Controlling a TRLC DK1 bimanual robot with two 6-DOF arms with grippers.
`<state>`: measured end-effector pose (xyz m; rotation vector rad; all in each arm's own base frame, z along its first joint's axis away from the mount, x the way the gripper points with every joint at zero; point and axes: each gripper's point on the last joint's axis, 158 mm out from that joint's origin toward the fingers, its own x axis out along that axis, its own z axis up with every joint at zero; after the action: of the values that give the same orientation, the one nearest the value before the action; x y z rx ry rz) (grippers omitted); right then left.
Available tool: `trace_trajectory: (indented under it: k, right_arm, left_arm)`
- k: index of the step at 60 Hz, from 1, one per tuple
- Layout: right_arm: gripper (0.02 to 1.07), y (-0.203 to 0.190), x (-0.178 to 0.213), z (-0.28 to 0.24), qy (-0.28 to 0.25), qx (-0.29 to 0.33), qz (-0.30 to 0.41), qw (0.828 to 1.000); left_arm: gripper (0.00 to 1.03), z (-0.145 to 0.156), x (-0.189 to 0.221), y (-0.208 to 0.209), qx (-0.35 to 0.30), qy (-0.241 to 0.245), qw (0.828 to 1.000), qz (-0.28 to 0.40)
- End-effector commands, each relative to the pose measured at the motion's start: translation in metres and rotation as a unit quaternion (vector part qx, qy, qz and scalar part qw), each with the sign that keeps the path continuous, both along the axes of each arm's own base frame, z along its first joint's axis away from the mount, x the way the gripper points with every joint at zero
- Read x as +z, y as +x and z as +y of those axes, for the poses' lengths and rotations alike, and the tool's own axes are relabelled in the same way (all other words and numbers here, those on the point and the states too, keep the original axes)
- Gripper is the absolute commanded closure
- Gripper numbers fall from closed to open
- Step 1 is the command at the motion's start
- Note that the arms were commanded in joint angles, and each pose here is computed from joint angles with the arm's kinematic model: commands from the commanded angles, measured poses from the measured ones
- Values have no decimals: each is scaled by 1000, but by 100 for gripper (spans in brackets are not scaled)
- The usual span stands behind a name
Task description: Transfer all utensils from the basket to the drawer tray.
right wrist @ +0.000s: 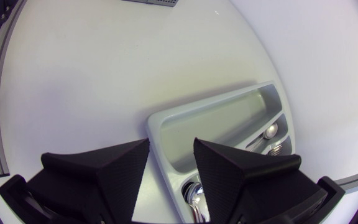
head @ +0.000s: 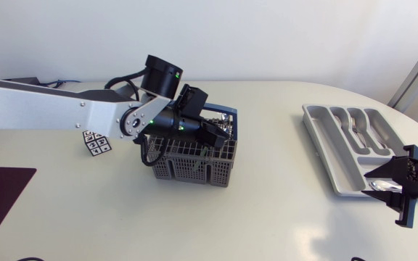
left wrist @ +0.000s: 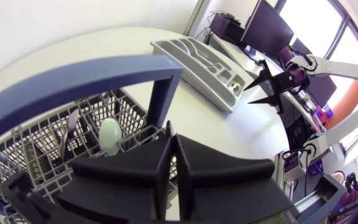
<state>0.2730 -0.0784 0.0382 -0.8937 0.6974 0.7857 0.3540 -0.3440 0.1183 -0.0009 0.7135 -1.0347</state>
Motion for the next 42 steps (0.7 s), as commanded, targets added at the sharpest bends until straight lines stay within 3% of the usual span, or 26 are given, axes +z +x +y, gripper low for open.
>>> trace_trajectory:
  k: [1, 28, 42]
  right_arm:
    - [53, -4, -3, 10, 9, -1, 5, 1000]
    - [53, -3, 20, 67, 52, 13, 22, 998]
    - [53, 3, 59, 127, 117, 35, 20, 992]
  left_arm:
    - [100, 1, 23, -10, -9, -22, 999, -24]
    - [100, 1, 97, -38, -18, -89, 986, -138]
    - [100, 3, 111, -47, -21, -98, 983, -153]
